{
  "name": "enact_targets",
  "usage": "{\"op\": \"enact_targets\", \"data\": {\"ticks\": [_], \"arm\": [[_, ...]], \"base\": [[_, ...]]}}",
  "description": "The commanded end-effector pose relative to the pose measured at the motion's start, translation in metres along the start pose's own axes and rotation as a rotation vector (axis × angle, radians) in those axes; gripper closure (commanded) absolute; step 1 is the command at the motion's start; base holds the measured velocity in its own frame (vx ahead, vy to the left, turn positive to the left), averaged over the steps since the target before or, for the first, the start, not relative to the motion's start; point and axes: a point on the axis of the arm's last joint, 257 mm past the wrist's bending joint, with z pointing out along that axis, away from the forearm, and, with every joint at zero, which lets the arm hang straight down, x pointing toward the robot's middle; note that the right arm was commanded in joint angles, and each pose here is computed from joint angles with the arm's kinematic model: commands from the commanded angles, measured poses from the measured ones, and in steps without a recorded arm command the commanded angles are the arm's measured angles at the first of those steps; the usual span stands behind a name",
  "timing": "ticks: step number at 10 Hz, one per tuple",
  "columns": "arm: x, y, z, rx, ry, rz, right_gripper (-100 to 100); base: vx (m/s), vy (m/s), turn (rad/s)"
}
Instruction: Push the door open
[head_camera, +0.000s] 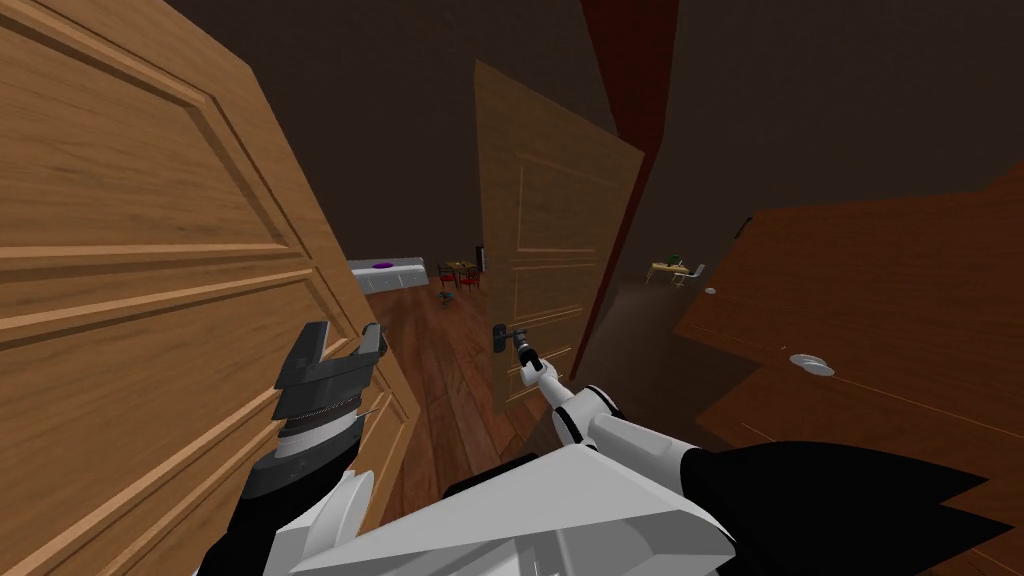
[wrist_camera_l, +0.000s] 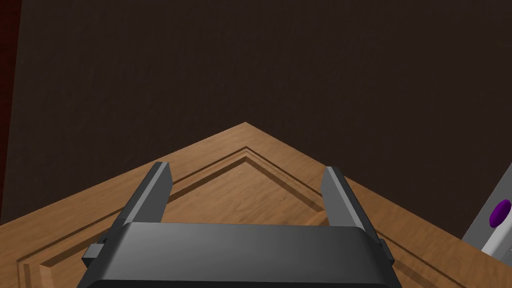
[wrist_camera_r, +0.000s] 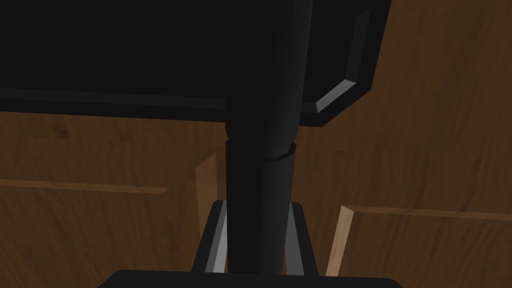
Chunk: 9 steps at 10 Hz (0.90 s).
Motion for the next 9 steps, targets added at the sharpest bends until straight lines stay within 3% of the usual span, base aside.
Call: {"op": "enact_targets", "data": {"ticks": [1, 9], "arm": [[-0.018, 0.005, 0.0015, -0.011, -0.031, -0.001, 100], [-0.046, 0.003, -0.0022, -0.009, -0.094, 0.016, 100]], "base": [[0.158, 0.14, -0.06], [0.12, 0.132, -0.062]]}}
